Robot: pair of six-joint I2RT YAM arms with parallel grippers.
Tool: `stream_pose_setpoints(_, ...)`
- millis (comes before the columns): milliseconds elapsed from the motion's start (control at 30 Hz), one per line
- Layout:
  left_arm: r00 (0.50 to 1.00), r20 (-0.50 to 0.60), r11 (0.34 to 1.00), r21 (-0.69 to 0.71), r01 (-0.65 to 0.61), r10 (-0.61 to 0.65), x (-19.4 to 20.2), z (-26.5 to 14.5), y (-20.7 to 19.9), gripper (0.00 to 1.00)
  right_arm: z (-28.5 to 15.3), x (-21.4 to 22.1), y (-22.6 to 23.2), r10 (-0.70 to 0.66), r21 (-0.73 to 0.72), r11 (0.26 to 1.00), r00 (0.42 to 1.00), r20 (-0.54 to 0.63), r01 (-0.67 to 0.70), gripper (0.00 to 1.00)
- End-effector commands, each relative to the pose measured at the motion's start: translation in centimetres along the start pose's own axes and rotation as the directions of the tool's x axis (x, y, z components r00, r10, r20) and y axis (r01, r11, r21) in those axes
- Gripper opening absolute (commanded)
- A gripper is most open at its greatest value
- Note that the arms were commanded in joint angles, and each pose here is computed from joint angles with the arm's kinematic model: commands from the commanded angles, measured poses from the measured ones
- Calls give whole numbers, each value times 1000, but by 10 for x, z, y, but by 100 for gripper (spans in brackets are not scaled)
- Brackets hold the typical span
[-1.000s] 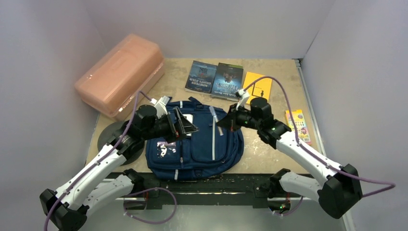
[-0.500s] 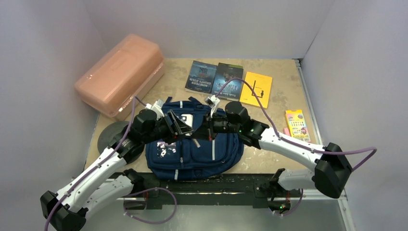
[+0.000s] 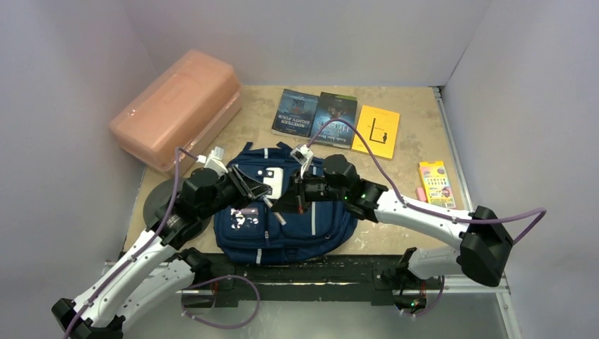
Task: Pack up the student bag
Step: Pick up the stationery from the center of the board.
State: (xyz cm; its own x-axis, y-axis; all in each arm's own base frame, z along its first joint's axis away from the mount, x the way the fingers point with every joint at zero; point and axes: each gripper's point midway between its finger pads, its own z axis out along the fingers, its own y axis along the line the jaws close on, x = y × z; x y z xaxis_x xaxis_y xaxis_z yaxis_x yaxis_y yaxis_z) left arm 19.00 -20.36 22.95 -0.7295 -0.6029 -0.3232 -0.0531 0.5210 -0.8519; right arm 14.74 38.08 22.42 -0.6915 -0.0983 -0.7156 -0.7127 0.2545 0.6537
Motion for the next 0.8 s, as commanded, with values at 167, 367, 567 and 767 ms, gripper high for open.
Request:
stream_pose_setpoints(167,991,128,999,-19,28,-25,-23,-9,0,9,8,-33,16,102,-31,995,990,93,-99,43)
stream_pose_setpoints(367,978,203,999,7,53,-53,-36,-23,-5,5,-4,-21,22,277,-95,959,954,115,-267,72)
stream_pose_setpoints(567,960,264,995,38,90,-97,-47,-33,-11,5,-10,-19,34,502,-271,848,855,133,-456,72)
stream_pose_setpoints(767,955,268,992,67,111,-125,-50,-33,-20,5,-12,-25,45,559,-392,787,820,124,-477,52)
